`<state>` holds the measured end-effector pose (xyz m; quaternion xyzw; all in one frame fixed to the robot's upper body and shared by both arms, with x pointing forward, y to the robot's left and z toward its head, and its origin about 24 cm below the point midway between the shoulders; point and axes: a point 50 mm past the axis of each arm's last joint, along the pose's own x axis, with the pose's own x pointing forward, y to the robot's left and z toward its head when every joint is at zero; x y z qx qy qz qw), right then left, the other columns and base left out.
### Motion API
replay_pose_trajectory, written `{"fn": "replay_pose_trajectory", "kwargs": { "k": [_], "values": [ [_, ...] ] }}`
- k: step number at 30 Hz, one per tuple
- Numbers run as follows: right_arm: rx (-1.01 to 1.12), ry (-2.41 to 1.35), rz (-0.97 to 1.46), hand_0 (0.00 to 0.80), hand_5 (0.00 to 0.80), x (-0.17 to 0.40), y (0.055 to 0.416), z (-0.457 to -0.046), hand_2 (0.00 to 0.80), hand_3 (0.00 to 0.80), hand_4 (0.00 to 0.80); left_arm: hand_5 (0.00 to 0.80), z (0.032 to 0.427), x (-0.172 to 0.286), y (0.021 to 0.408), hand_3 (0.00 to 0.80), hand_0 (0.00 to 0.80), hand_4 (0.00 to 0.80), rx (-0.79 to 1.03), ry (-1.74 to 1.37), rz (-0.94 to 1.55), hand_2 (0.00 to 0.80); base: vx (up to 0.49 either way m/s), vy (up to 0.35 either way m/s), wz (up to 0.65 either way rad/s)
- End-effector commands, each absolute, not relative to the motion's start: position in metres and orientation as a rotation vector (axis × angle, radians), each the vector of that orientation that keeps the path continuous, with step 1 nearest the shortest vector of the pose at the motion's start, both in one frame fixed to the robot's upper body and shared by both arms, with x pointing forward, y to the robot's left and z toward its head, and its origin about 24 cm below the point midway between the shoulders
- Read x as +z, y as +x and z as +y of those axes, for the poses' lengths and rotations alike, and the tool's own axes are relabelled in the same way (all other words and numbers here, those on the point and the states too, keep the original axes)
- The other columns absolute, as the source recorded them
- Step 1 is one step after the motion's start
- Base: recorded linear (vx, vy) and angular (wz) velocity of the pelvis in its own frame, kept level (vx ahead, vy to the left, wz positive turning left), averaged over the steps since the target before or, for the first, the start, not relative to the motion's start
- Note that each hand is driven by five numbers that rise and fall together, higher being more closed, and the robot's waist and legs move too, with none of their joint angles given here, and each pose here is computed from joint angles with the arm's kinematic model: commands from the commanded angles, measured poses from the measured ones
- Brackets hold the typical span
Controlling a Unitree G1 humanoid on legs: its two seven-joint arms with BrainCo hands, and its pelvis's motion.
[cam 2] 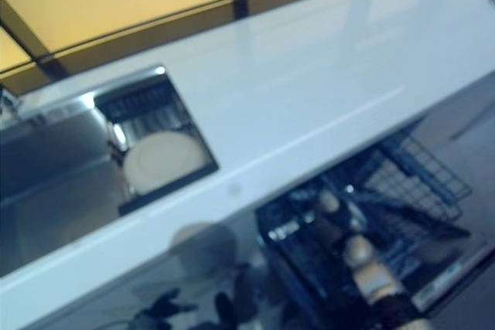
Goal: Take plates into dishwasher
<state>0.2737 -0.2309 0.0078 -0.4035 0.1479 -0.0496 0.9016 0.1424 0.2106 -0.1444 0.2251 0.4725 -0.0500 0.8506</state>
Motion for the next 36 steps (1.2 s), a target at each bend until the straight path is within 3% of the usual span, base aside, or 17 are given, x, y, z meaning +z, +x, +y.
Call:
{"fn": "replay_pose_trajectory", "kwargs": {
  "k": [1, 36],
  "values": [
    [-0.164, -0.865, 0.373, 0.8, 0.8, 0.001, 0.28, -0.235, 0.8, 0.8, 0.8, 0.0, 0.216, -0.137, 0.16, 0.0, 0.0, 0.0, -0.142, 0.562, 0.948, 0.0, 0.011, 0.014, 0.08],
    [0.0, -0.969, 0.573, 0.8, 0.8, -0.034, 0.281, -0.228, 0.8, 0.8, 0.8, 0.0, 0.212, -0.132, 0.176, 0.0, 0.0, 0.0, -0.189, 0.602, 0.915, 0.0, 0.001, 0.004, 0.03]
  ]
}}
